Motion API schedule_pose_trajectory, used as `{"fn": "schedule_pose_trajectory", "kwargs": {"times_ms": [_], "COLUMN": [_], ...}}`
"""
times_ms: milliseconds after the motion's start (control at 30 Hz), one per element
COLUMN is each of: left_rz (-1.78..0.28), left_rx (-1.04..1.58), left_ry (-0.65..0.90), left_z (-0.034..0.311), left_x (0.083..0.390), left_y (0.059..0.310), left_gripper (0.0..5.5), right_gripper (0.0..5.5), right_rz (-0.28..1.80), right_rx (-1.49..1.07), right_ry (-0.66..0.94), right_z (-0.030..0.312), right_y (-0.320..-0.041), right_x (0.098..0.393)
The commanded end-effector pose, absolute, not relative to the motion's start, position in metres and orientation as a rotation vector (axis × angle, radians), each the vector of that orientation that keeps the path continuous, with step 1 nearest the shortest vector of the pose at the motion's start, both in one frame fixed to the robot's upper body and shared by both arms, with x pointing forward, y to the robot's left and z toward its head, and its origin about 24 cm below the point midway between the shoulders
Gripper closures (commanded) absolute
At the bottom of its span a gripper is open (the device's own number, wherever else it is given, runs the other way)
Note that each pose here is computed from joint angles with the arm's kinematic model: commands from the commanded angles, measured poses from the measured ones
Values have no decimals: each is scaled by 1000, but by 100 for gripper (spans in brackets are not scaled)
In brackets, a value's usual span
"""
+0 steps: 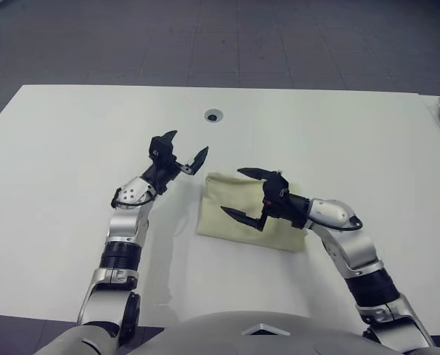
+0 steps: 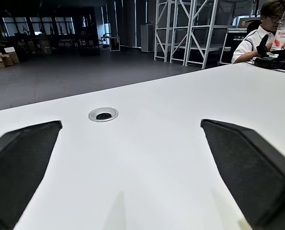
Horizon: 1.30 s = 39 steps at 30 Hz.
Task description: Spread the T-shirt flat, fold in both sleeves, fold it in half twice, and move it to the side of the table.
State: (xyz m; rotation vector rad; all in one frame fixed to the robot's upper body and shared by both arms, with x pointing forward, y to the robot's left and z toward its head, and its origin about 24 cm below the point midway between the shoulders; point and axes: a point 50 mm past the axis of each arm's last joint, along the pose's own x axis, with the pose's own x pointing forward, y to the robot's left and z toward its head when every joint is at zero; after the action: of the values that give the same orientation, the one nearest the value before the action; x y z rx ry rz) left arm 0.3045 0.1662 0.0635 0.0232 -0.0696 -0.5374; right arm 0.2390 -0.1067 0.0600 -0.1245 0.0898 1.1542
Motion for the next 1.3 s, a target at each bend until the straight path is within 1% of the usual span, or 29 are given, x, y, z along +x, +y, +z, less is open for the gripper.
{"fn": "schedule_pose_trajectory", "kwargs": {"times_ms": [33, 233, 367, 600, 833, 933, 1100, 1300], "left_rz": [-505, -474, -466, -466, -517, -502, -477, -456], "left_rx": [27, 23, 24, 35, 26, 26, 35, 31], "left_ry": [-89, -98, -97, -93, -78, -82, -80, -83], "left_z": [68, 70, 70, 67, 60, 60, 57, 55], "left_x": [311, 316, 317, 318, 313, 312, 310, 306], "left_y": [171, 175, 176, 175, 166, 169, 175, 182], "left_gripper": [10, 10, 10, 10, 10, 10, 10, 10], "right_gripper": [14, 14, 14, 14, 14, 14, 14, 14], "right_rz": [1167, 1205, 1200, 1148, 1182, 1203, 1207, 1255], "right_rx": [-122, -102, -129, -144, -247, -245, -226, -232], "right_ry": [119, 160, 190, 192, 233, 238, 198, 218], "right_z": [51, 41, 34, 34, 21, 24, 37, 31], "right_y": [-95, -82, -78, -81, -86, -91, -101, -102], "right_x": [250, 254, 259, 270, 263, 264, 266, 257]}}
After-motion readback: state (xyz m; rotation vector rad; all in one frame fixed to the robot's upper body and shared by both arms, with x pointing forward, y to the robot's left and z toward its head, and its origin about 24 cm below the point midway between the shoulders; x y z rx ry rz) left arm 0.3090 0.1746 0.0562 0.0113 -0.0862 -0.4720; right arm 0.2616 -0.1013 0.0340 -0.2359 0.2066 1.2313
